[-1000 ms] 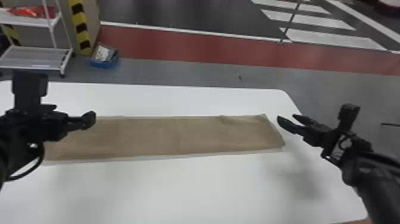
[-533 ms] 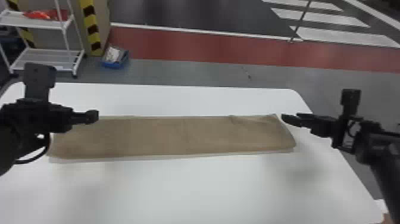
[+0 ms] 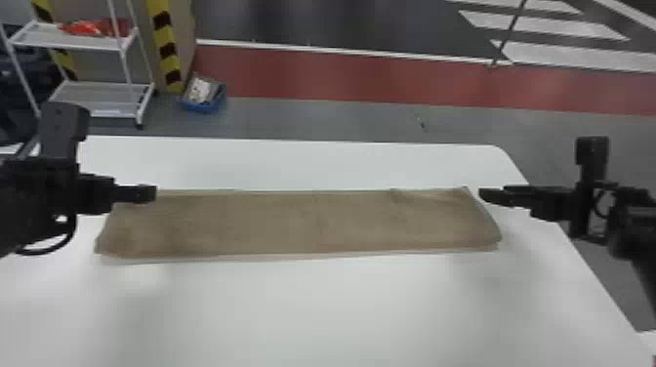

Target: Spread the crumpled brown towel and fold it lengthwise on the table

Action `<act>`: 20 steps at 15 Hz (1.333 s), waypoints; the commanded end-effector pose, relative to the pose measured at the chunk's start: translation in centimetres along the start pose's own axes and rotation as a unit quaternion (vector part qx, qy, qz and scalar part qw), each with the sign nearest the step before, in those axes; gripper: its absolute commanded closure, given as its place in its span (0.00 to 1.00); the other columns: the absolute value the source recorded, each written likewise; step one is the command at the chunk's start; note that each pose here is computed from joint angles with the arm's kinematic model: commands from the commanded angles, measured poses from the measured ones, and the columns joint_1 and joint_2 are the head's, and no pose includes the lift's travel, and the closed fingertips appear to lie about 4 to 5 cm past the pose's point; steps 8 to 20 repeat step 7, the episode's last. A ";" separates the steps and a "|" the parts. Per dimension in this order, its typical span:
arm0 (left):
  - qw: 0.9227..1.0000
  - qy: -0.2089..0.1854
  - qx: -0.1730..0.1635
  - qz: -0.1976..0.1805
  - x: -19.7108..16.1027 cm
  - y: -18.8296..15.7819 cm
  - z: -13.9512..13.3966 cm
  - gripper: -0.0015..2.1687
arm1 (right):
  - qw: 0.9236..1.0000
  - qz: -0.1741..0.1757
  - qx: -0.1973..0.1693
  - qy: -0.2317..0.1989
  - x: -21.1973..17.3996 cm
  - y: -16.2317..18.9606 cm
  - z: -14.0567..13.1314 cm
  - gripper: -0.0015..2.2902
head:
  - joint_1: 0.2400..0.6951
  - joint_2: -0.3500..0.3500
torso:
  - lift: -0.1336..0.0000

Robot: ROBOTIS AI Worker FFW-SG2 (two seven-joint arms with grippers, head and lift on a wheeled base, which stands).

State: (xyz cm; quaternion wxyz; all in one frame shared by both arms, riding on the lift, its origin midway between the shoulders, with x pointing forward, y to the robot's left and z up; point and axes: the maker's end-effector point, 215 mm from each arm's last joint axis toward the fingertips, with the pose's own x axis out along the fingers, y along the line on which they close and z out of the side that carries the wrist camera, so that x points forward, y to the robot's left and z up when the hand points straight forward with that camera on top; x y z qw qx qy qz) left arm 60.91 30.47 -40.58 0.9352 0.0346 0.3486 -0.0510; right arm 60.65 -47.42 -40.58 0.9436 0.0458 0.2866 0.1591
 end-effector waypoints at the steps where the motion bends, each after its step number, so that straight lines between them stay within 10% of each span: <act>1: 1.000 0.011 -0.005 0.004 0.1 1.0 -0.4 0.01 | 1.000 0.001 -0.009 0.007 -0.1 0.0 0.0 0.09 | 1.00 0.28 | 0.08; 20: 1.000 0.023 -0.011 0.001 0.6 1.6 -1.3 0.01 | 1.000 0.000 -0.004 0.021 -0.1 -0.1 -0.6 0.09 | 1.00 0.30 | 0.08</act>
